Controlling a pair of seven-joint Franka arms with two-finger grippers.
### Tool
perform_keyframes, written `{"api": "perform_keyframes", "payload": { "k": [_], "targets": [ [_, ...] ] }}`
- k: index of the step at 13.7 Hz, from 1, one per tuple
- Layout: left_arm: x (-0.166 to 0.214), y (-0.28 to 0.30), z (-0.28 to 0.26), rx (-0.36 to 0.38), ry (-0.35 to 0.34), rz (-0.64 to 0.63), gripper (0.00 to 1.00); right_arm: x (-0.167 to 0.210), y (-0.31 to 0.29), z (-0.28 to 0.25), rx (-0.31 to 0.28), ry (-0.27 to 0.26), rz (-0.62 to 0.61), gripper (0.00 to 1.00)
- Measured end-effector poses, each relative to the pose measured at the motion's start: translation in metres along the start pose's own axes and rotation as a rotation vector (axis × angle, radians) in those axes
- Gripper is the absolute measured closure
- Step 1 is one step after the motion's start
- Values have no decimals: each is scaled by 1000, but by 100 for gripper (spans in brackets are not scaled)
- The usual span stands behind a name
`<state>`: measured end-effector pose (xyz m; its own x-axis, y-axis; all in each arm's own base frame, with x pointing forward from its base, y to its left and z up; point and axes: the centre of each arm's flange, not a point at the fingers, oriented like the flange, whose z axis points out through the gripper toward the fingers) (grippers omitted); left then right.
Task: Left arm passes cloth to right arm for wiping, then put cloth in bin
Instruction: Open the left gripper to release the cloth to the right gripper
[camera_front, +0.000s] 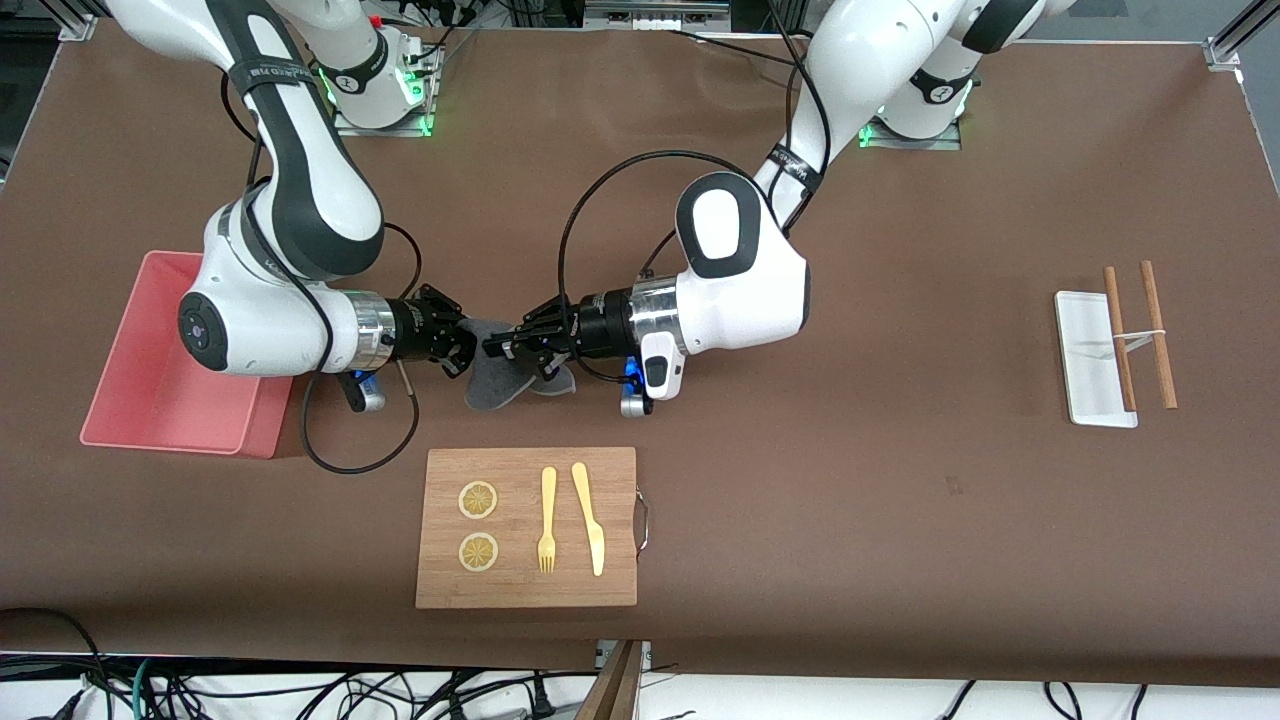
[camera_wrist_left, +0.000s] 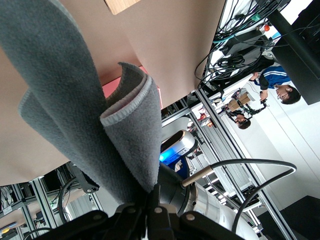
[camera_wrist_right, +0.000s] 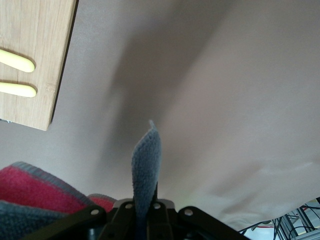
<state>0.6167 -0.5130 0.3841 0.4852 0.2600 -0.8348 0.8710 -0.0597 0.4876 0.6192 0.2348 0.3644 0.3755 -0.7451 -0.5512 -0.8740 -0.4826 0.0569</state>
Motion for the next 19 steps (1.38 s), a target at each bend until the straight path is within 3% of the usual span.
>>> {"api": "perform_keyframes", "payload": {
  "k": [5, 7, 8, 14, 16, 19],
  "targets": [
    [0, 0, 0, 0, 0, 0, 97, 0, -3, -12, 23, 10, -59, 98],
    [0, 0, 0, -1, 0, 0, 94, 4, -3, -19, 23, 41, -94, 98],
    [0, 1, -1, -1, 0, 0, 88, 6, -2, -20, 18, 55, -112, 98],
    [5, 19, -19, -35, 11, 8, 24, 10, -1, -21, 5, 80, -185, 98],
    [4, 39, -42, -68, 13, 19, 4, 12, 0, -20, -20, 119, -238, 98],
    [-11, 66, -84, -65, 5, 65, 0, 15, 3, -12, -66, 130, -321, 98]
  ]
}}
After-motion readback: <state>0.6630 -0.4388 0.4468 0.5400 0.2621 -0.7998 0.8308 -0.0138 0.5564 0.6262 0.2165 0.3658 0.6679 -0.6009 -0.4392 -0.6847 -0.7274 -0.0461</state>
